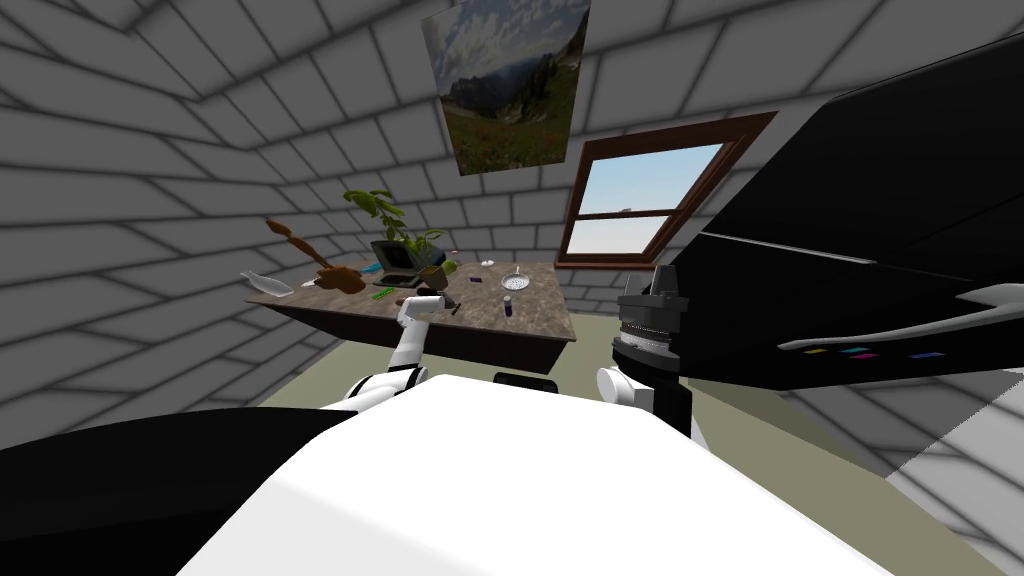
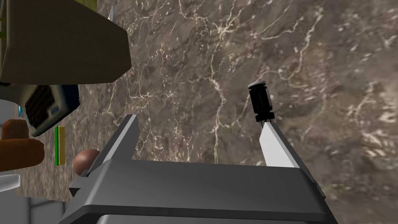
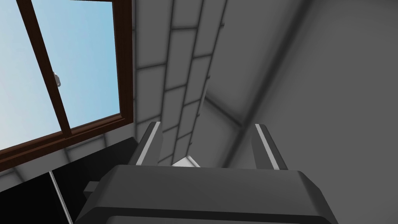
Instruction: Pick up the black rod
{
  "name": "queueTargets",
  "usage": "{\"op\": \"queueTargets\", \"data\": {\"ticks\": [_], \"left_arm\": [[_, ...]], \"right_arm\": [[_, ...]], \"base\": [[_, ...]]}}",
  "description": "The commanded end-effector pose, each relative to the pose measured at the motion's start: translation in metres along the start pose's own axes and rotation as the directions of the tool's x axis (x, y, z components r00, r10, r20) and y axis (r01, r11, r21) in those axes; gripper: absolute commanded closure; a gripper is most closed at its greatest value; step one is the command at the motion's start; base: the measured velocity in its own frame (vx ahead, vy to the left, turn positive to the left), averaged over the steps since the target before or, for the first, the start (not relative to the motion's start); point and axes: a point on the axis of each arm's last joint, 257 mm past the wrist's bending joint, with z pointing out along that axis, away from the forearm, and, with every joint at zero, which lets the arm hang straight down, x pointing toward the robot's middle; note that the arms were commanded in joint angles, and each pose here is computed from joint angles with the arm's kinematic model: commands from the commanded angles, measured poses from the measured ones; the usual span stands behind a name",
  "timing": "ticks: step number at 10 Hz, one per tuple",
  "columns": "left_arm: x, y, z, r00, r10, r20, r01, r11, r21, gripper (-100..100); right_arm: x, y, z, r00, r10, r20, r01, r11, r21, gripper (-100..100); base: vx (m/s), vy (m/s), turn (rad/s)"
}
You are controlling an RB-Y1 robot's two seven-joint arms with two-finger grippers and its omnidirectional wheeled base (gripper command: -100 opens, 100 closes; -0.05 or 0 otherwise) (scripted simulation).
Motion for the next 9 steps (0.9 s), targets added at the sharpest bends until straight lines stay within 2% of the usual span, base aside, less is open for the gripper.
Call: {"op": "queueTargets", "data": {"ticks": [1, 2, 3, 4, 5, 6, 7, 9], "left_arm": [[-0.008, 0.003, 0.003, 0.999, -0.027, 0.036, 0.028, 0.999, -0.029, -100], [-0.017, 0.002, 0.007, 0.994, -0.075, 0.074, 0.079, 0.996, -0.052, -100], [-0.019, 0.005, 0.007, 0.994, -0.074, 0.085, 0.079, 0.995, -0.062, -100], [-0.027, 0.005, 0.010, 0.985, -0.119, 0.125, 0.129, 0.988, -0.083, -100], [-0.030, 0.007, 0.011, 0.984, -0.119, 0.133, 0.131, 0.987, -0.090, -100], [-0.038, 0.009, 0.012, 0.971, -0.160, 0.177, 0.181, 0.977, -0.111, -100], [-0.039, 0.010, 0.013, 0.970, -0.160, 0.181, 0.183, 0.977, -0.113, -100], [-0.051, 0.010, 0.014, 0.938, -0.235, 0.254, 0.275, 0.952, -0.136, -100]], "right_arm": [[0.000, 0.000, 0.000, 1.000, 0.000, 0.000, 0.000, 1.000, 0.000, 0], [0.000, 0.000, 0.000, 1.000, 0.000, 0.000, 0.000, 1.000, 0.000, 0], [0.000, 0.000, 0.000, 1.000, 0.000, 0.000, 0.000, 1.000, 0.000, 0], [0.000, 0.000, 0.000, 1.000, 0.000, 0.000, 0.000, 1.000, 0.000, 0], [0.000, 0.000, 0.000, 1.000, 0.000, 0.000, 0.000, 1.000, 0.000, 0], [0.000, 0.000, 0.000, 1.000, 0.000, 0.000, 0.000, 1.000, 0.000, 0], [0.000, 0.000, 0.000, 1.000, 0.000, 0.000, 0.000, 1.000, 0.000, 0], [0.000, 0.000, 0.000, 1.000, 0.000, 0.000, 0.000, 1.000, 0.000, 0]], "base": [[0.013, -0.031, -0.021], [0.013, -0.031, -0.051], [0.009, -0.024, -0.022], [0.009, -0.026, -0.048], [0.010, -0.021, -0.023], [0.015, -0.022, -0.050], [0.012, -0.014, -0.025], [0.013, -0.018, -0.064]]}}
